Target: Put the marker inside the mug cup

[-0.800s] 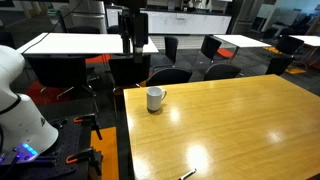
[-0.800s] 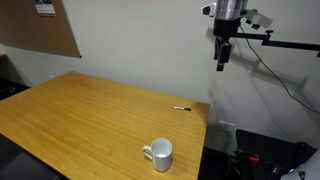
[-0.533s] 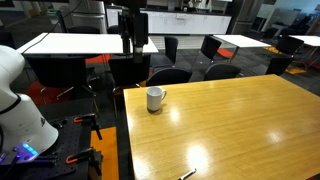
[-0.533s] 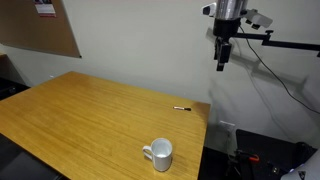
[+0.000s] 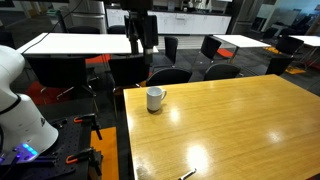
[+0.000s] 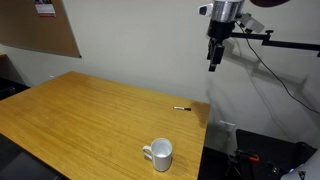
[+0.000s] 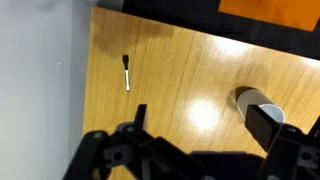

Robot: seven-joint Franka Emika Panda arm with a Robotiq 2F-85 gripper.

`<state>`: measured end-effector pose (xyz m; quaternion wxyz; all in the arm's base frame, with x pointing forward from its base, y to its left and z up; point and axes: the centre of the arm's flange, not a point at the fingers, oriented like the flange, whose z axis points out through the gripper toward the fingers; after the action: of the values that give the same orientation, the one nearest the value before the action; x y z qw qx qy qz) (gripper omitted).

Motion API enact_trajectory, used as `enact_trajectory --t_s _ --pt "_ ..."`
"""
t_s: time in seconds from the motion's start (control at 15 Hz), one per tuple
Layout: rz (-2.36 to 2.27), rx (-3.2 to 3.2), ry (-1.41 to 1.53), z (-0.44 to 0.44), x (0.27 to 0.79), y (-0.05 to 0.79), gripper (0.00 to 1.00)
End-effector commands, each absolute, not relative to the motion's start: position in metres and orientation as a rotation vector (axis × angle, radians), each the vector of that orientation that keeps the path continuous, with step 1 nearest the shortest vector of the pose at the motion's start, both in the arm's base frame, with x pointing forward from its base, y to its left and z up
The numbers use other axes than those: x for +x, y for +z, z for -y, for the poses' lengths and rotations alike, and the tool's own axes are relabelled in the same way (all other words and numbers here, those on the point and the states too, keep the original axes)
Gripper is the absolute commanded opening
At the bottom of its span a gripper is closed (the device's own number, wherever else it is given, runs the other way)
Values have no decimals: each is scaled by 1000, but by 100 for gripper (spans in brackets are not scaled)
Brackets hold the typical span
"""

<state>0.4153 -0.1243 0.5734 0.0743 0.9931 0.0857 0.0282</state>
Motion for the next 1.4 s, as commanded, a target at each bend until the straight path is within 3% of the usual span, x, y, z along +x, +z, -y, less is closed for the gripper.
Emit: enact_trajectory --t_s 0.0,1.33 --pt "-306 2939 192 137 429 551 100" --pt "-317 2954 465 266 468 454 100"
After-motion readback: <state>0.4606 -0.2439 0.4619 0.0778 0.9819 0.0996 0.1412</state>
